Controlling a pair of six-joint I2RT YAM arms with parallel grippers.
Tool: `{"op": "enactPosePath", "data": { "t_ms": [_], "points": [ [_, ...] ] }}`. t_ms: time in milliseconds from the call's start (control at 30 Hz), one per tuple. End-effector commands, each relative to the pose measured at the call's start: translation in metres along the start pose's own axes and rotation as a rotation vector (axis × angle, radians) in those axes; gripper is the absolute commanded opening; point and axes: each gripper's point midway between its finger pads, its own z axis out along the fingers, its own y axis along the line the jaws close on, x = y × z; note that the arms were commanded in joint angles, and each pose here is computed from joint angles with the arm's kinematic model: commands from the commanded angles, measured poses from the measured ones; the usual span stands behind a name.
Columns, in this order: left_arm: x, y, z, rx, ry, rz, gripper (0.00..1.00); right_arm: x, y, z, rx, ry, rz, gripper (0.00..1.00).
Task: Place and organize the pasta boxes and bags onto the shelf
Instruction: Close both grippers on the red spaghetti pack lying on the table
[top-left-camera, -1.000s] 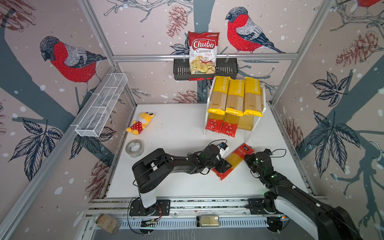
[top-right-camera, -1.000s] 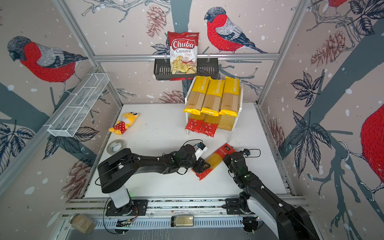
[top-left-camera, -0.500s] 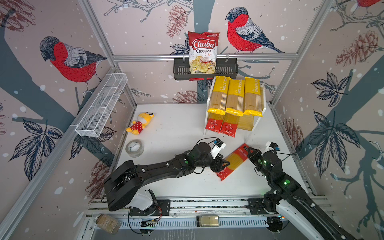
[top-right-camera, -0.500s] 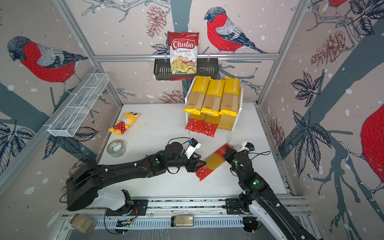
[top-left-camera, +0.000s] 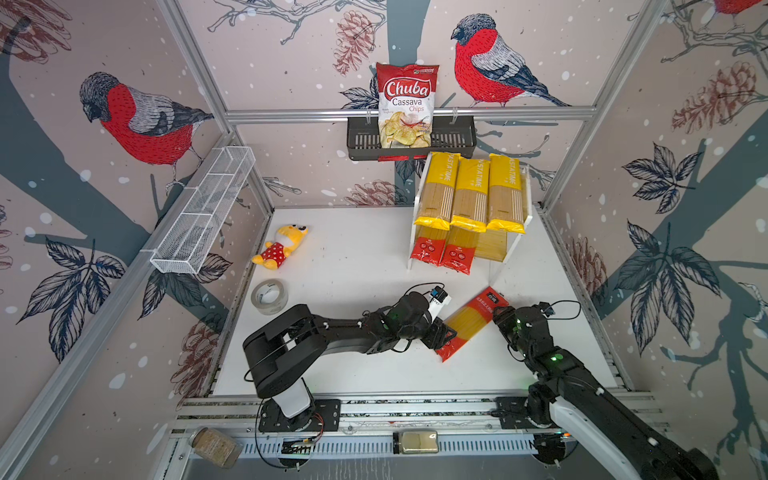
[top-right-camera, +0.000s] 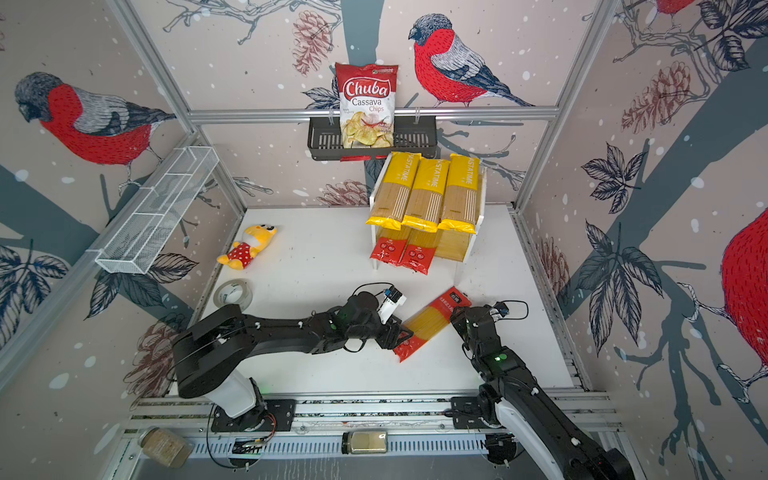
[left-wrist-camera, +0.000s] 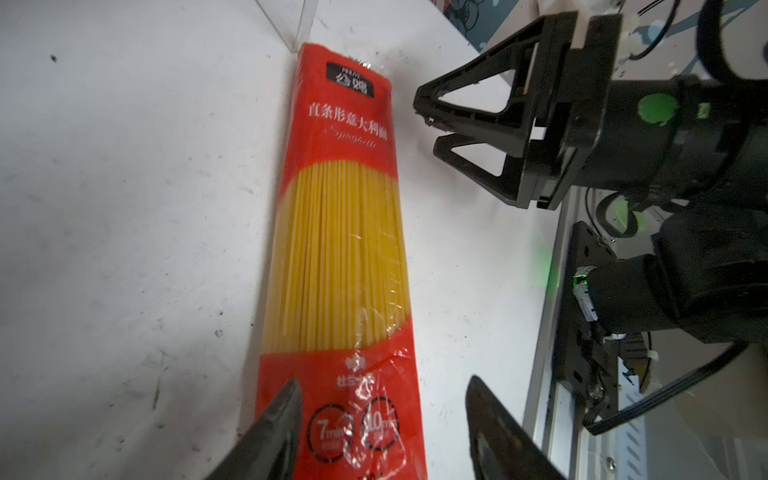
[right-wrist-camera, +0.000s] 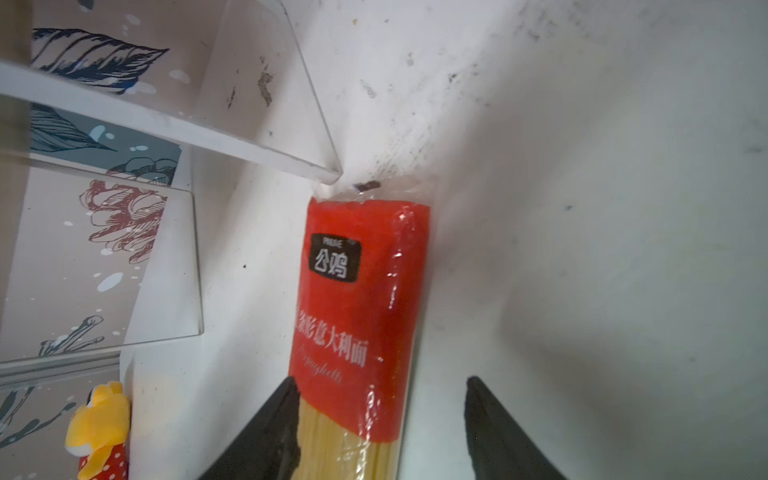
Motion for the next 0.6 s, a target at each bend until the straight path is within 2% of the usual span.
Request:
{"op": "enactPosePath", "data": {
  "t_ms": [0, 200, 333, 567],
  "points": [
    [-0.015, 0.006, 0.013, 0.0, -0.051, -0.017, 0.62, -0.003, 0.021, 0.004, -0.107, 0.017, -0.014, 0.69],
    [0.0, 0.019, 0.039, -0.007, 0.007, -0.041, 0.6, 0.006, 0.014, 0.018, -0.107, 0.063, -0.011, 0.7],
    [0.016, 0.024, 0.049, -0.002, 0.05, -0.058, 0.56, 0.018, 0.013, 0.028, -0.095, 0.122, -0.007, 0.69],
    [0.027, 0.025, 0.054, 0.025, 0.072, -0.068, 0.45, 0.026, 0.013, 0.042, -0.074, 0.137, 0.013, 0.65]
  ]
}}
